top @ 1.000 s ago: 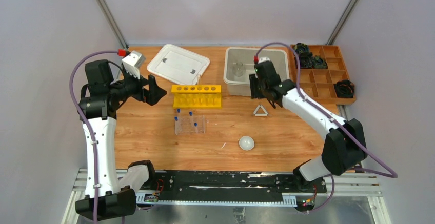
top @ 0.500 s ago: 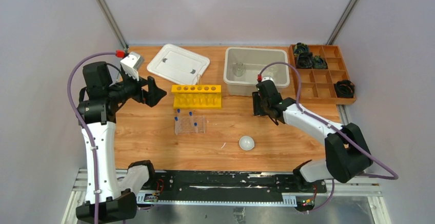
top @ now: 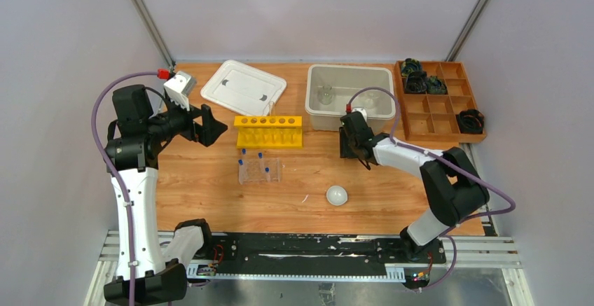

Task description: Organize the chemistry lab equipment

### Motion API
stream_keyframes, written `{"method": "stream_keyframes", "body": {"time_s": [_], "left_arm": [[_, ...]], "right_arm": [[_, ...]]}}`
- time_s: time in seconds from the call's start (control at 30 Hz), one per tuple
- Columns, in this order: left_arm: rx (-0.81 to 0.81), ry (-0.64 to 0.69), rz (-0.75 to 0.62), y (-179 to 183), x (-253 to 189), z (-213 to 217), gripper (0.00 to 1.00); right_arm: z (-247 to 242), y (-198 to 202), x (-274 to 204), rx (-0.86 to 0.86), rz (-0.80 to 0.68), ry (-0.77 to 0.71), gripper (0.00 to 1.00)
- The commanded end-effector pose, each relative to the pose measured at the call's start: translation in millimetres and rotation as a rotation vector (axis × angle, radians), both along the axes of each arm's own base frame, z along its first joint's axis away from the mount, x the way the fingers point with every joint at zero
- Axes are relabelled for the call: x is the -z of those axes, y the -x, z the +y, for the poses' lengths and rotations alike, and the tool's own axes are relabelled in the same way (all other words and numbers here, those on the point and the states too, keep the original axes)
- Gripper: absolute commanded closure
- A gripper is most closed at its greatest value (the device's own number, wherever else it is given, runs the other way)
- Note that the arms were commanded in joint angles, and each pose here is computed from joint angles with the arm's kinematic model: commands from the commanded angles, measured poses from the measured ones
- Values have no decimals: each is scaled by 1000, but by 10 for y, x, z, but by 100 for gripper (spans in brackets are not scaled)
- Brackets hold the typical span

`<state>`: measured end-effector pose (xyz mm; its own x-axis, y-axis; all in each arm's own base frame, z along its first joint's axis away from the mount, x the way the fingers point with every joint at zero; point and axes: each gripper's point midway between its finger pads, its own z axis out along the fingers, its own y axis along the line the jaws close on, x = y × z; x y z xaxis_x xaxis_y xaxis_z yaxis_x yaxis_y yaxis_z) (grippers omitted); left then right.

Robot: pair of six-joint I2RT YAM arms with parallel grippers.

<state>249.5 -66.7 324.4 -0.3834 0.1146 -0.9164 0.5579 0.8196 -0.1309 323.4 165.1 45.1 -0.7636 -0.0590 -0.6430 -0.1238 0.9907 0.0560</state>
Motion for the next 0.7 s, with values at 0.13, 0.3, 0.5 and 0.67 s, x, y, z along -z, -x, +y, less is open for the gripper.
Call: {"method": "stream_keyframes", "body": {"time_s": [0.13, 0.3, 0.5, 0.67], "left_arm": [[-2, -21, -46, 12, -105, 16, 0], [1, -19, -41, 1, -94, 14, 0], [5, -18, -38, -6, -84, 12, 0], [18, -7, -39, 4, -105, -15, 0]], "right_arm": [[21, -89, 117, 97, -37, 29, 59], [-36, 64, 264, 95, -5, 47, 62], [-174, 337, 303, 86, -2, 34, 64], [-232, 515, 244, 71, -25, 11, 65]]}}
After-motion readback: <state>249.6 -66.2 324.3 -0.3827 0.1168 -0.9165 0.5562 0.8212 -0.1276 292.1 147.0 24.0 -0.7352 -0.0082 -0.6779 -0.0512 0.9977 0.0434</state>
